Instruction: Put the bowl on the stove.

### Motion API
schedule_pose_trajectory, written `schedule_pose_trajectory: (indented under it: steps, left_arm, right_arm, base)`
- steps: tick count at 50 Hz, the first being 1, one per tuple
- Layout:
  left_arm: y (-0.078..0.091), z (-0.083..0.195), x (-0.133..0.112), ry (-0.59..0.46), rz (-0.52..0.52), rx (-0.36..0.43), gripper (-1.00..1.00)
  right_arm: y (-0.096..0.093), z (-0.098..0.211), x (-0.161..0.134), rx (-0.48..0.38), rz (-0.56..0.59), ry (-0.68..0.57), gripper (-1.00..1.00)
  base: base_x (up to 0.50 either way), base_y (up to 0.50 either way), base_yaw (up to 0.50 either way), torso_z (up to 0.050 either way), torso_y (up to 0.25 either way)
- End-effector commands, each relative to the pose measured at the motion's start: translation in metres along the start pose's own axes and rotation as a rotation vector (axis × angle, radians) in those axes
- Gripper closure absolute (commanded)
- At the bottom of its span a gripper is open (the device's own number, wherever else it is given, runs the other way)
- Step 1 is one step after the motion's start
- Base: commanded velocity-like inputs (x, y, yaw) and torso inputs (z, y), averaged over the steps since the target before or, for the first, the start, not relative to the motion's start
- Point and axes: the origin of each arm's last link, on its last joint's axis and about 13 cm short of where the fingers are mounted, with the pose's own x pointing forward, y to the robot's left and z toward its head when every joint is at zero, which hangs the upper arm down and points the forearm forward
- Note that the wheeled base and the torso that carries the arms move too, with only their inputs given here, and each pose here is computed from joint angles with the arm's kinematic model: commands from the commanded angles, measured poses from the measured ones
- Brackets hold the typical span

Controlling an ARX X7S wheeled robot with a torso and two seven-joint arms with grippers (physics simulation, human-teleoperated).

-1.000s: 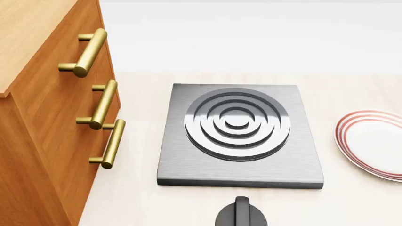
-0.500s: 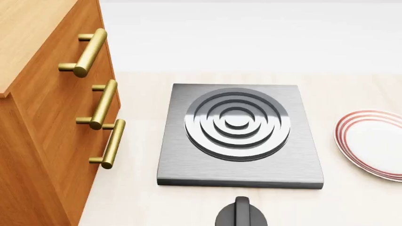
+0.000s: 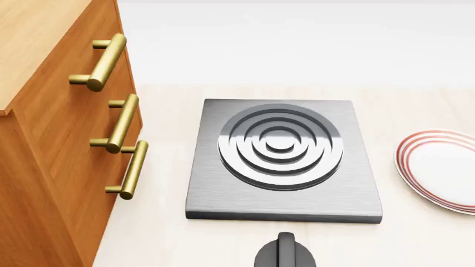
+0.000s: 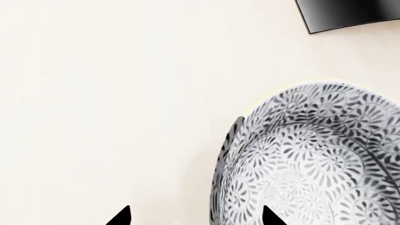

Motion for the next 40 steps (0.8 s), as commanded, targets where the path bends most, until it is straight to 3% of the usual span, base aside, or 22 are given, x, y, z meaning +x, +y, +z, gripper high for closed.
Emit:
schedule_pose_trajectory:
  steps: [1, 8, 9, 29, 40]
  left_arm:
    - [0.002, -0.001, 0.000, -0.008, 0.006, 0.041, -1.00]
    - [0.002, -0.002, 0.000, -0.008, 0.006, 0.042, -1.00]
    - [0.002, -0.001, 0.000, -0.008, 0.007, 0.041, -1.00]
    - [0.002, -0.001, 0.000, -0.008, 0.008, 0.043, -1.00]
    - [0.003, -0.003, 0.000, -0.005, 0.013, 0.046, -1.00]
  right_arm:
    - [0.002, -0.009, 0.003, 0.015, 0.015, 0.004, -1.00]
    - [0.001, -0.011, 0.004, 0.010, 0.005, 0.005, -1.00]
    - [0.001, -0.012, 0.004, 0.003, 0.004, 0.003, 1.00]
    - [-0.001, -0.014, -0.001, -0.035, -0.027, -0.009, 1.00]
    - [-0.002, 0.009, -0.017, -0.130, 0.010, -0.089, 1.00]
  base:
    - [0.00, 0.00, 0.00, 0.000, 0.000]
    - [0.00, 0.00, 0.00, 0.000, 0.000]
    - [0.00, 0.00, 0.00, 0.000, 0.000]
    - [0.00, 0.00, 0.00, 0.000, 0.000]
    - [0.00, 0.00, 0.00, 0.000, 0.000]
